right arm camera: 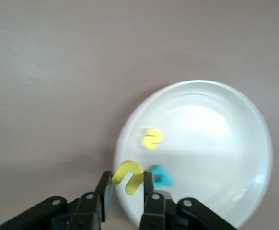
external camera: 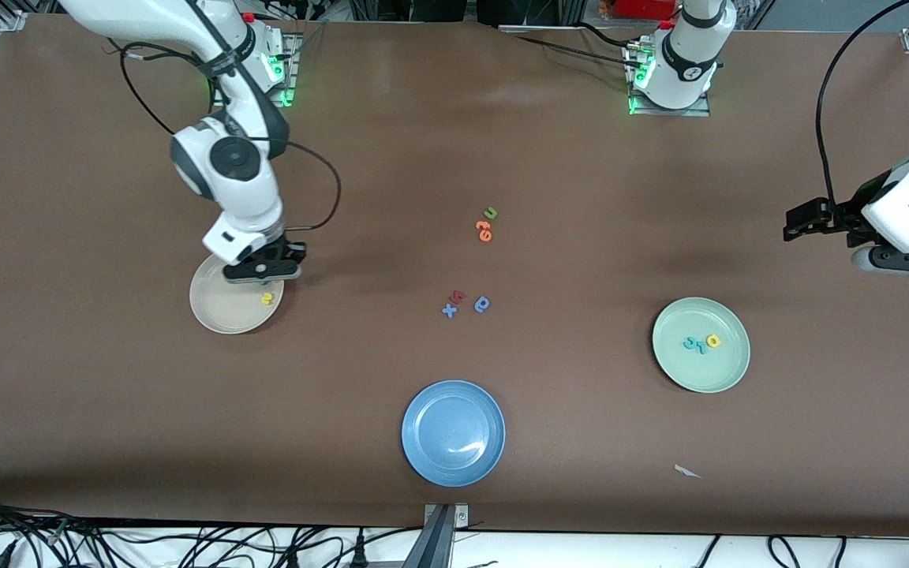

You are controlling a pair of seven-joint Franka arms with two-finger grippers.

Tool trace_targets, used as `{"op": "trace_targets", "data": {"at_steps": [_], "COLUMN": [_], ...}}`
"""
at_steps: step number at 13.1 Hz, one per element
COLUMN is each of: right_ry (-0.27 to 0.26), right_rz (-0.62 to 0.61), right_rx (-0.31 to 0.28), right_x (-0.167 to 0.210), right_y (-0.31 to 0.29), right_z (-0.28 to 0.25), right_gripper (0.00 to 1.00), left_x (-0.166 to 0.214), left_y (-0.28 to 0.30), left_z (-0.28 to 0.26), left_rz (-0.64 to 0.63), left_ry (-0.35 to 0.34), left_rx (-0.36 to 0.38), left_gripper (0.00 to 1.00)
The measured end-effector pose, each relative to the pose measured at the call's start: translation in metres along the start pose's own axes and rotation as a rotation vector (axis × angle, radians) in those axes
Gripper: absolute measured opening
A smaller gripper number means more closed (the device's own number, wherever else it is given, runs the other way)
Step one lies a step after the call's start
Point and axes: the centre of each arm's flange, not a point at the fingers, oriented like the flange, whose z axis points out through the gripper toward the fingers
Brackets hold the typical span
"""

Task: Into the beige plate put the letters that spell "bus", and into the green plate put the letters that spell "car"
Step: 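Drop the yellow n on the beige plate with the right gripper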

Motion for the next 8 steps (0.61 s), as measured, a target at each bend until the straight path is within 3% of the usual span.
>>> {"op": "trace_targets", "data": {"at_steps": [4, 8], "right_ry": [-0.019, -0.024], "right_rz": [-0.033, -0.007], "right_rx": [-0.012, -0.015], "right_x": [0.002, 0.002], "right_y": [0.042, 0.054], "right_z": [0.007, 0.009], "right_gripper": [0.34, 0.75], "left_x": [0.000, 0.000], "left_y": [-0.001, -0.002], "left_z": [0.000, 0.000], "left_rz": [0.000, -0.002], "left_ry": [0.001, 0.001], "left_rx": [0.000, 0.000], "left_gripper": [1.00, 1.00]}}
